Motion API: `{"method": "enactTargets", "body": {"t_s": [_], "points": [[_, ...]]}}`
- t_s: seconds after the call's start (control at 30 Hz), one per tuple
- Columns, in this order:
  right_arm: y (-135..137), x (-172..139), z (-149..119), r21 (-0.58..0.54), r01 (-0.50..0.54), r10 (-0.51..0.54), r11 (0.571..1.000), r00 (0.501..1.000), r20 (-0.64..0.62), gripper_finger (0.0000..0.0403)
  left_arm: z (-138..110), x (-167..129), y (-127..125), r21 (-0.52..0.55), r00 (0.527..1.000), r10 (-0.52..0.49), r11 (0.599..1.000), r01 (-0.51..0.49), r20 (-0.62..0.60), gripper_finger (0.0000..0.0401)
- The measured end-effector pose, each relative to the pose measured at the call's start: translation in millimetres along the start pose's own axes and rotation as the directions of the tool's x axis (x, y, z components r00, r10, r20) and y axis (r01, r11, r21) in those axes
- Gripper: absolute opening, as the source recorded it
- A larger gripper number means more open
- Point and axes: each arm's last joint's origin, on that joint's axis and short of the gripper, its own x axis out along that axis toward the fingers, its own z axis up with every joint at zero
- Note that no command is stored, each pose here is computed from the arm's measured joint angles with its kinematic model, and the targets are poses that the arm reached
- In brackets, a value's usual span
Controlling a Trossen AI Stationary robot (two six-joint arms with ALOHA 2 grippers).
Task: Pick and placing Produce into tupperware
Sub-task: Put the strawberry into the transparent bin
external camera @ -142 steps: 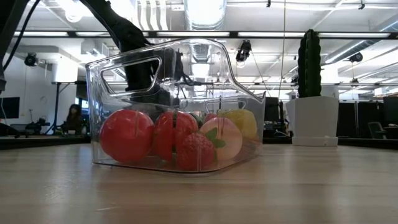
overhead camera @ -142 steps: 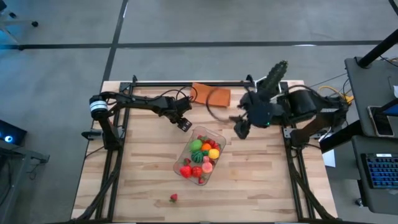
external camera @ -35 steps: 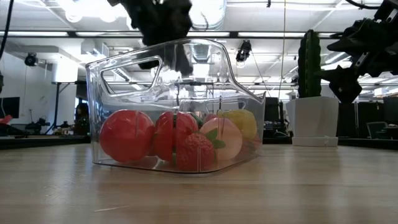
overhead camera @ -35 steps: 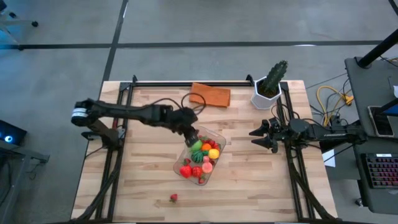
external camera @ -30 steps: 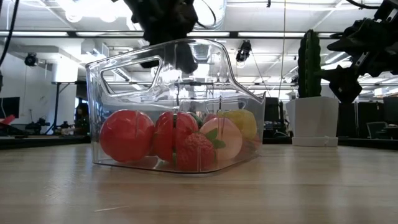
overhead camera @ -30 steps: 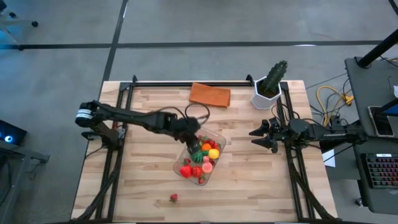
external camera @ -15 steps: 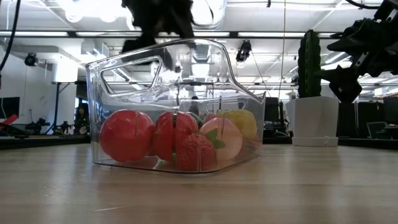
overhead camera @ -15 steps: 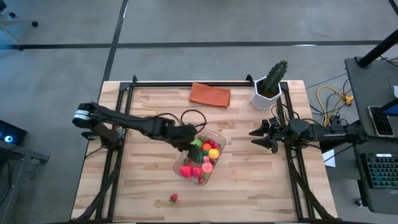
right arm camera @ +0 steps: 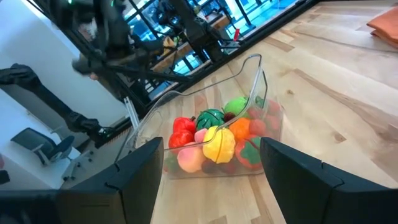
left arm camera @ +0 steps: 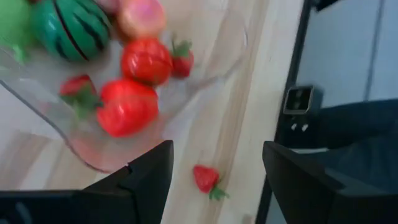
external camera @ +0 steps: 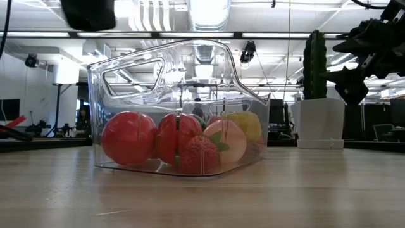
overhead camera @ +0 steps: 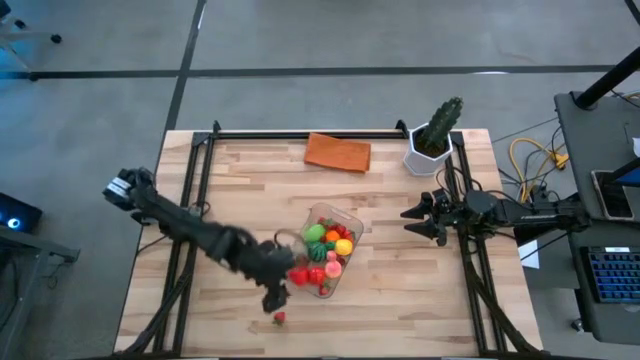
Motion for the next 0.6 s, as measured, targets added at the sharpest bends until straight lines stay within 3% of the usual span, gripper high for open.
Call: {"method": "enactTargets", "body": {"t_s": [0.2, 0.3, 0.43, 0.6], "points": [[0, 0, 0, 0.000, 0.000, 0.000, 1.000, 1.000, 0.000, 0.0258, -36, 32, -22, -0.025, 0.995, 0.066, 0.997, -0.068, -0.073, 0.0233], [0, 0, 0, 0.000, 0.000, 0.000, 1.000, 1.000, 0.000, 0.0258, -47, 51, -24, -0.148, 0.987, 0.109, 0.981, -0.126, -0.114, 0.0233], [0, 0, 0, 0.000, 0.000, 0.000, 1.000, 1.000, 0.000, 0.0258, -56, 71, -27, -0.341, 0.976, 0.138, 0.921, -0.190, -0.170, 0.0233], [0, 0, 0, 0.000, 0.000, 0.000, 1.000, 1.000, 0.000, 0.0258, -60, 88, -27, -0.528, 0.965, 0.175, 0.810, -0.254, -0.196, 0.0233]]}}
